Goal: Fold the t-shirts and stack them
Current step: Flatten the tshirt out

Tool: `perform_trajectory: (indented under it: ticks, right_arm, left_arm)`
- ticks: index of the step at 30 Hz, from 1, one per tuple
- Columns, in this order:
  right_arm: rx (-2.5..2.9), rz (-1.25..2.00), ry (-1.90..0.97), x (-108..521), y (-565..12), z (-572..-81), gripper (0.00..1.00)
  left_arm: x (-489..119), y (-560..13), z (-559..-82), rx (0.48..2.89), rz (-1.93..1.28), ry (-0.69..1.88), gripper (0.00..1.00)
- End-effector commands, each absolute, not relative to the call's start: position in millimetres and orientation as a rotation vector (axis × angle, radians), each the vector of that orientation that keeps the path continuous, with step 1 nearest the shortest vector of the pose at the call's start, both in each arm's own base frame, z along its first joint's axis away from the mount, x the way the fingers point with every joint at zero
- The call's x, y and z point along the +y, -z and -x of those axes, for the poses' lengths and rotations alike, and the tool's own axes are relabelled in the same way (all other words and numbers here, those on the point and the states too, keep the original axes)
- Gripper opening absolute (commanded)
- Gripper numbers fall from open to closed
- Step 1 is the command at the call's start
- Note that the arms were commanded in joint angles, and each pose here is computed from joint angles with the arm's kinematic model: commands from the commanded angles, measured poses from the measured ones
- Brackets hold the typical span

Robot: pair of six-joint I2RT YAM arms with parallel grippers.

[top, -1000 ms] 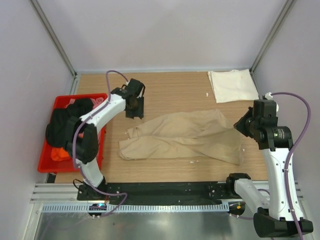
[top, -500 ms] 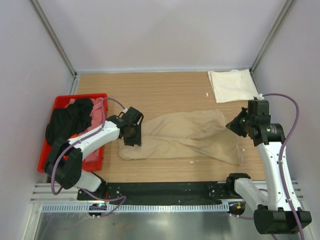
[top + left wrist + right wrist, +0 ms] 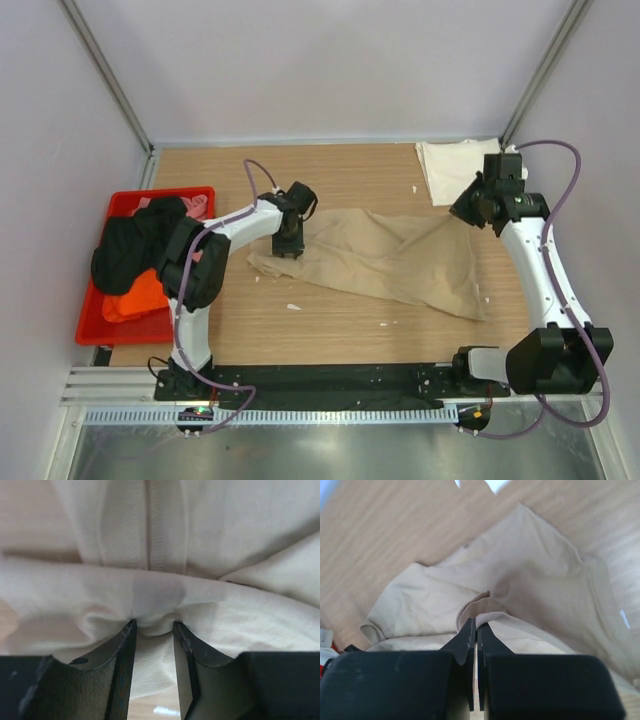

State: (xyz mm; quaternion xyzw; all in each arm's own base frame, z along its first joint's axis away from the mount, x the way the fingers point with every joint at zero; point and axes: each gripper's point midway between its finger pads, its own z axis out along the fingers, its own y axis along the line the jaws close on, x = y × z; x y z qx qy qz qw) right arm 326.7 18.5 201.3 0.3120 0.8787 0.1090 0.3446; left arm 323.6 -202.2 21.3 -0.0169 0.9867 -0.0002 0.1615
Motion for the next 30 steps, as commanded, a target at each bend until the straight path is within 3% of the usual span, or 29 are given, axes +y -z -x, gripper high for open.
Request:
perform_trajectory:
  ticks: [1, 5, 9, 14, 17, 21, 30]
  right_arm:
    - [2.067, -0.731, -0.221, -0.4, -277.4, -364.8, 0.01]
    - [2.097, -0.710, -0.228, 2.7, -293.1, -356.0, 0.01]
    - [2.191, -0.607, -0.327, 23.9, -294.8, -315.7, 0.01]
    - [2.270, -0.482, -0.551, 60.9, -279.2, -240.4, 0.01]
    - [2.301, -0.458, -0.699, 82.9, -260.9, -207.8, 0.01]
    - [2.321, -0.519, -0.675, 79.1, -233.8, -187.7, 0.01]
    - [2.301, -0.524, -0.597, 68.6, -236.7, -189.4, 0.01]
  left_arm:
    - [-174.4, -34.6, -368.8, 2.748, 0.073, -0.186, 0.37]
    - [-176.4, -76.0, -382.4, 2.665, 0.092, -0.142, 0.36]
    - [-162.7, -113.1, -356.4, 2.593, 0.151, -0.079, 0.34]
    - [-144.8, -136.1, -341.2, 2.482, 0.223, -0.008, 0.47]
    - [-149.1, -138.0, -350.1, 2.476, 0.224, 0.076, 0.50]
    - [-145.3, -130.5, -363.3, 2.509, 0.149, 0.022, 0.55]
    - [-134.3, -91.4, -411.4, 2.583, -0.004, 0.016, 0.54]
